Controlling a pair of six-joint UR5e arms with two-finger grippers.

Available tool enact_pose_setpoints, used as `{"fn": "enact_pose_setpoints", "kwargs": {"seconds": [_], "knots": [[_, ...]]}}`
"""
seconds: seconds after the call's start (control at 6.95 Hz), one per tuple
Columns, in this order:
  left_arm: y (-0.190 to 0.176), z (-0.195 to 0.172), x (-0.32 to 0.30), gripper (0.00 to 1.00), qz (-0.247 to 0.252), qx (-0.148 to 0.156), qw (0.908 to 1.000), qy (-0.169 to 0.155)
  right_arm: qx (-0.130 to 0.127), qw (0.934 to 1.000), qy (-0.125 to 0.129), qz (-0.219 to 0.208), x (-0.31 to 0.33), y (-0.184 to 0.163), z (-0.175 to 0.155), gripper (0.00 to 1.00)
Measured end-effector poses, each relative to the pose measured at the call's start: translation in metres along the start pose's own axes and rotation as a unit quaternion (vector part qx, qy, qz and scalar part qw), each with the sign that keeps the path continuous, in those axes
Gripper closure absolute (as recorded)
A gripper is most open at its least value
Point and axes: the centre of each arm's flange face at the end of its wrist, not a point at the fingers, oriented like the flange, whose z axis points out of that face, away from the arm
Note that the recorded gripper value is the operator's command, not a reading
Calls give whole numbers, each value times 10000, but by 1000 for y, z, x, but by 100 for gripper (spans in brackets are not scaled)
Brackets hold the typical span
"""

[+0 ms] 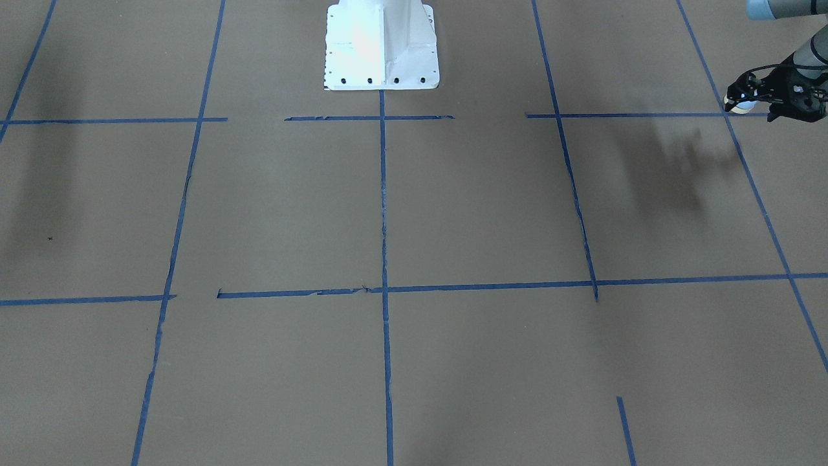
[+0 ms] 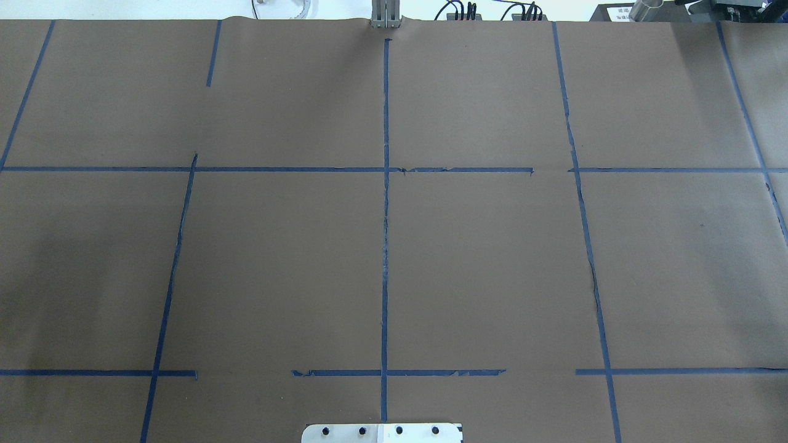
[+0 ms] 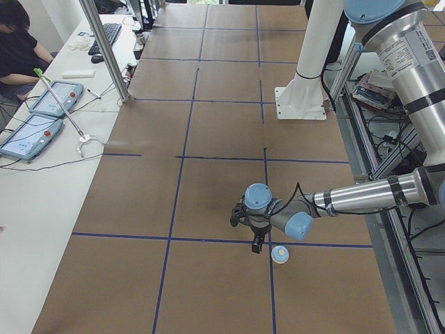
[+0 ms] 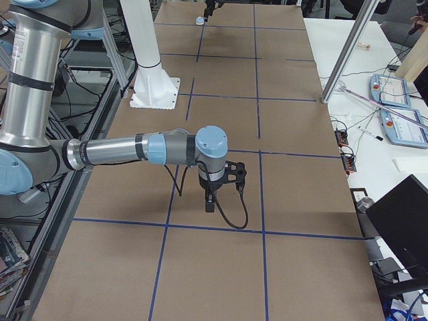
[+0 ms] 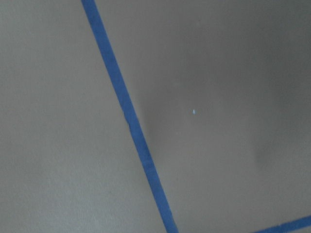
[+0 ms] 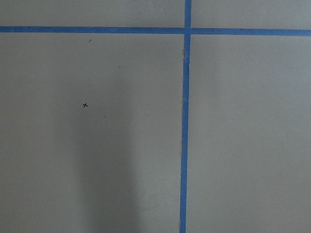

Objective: Place and press bell with both arms

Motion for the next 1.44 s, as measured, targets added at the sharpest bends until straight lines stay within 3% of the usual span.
{"fn": "enact_pose_setpoints", "kwargs": {"seconds": [0.43, 1.15, 1.29, 1.44], "knots": [[22, 31, -6, 0, 75, -504, 9987, -39, -13, 10000, -1, 8, 1, 2, 1, 0], [32, 48, -11, 0, 116, -774, 9969, -73, -27, 10000, -1, 20, 2, 3, 2, 0], [33, 49, -11, 5, 119, -787, 9968, -75, -26, 10000, -1, 17, 2, 3, 2, 0], [33, 49, -12, 25, 124, -795, 9967, -77, -23, 10000, -1, 16, 2, 3, 2, 0]]}}
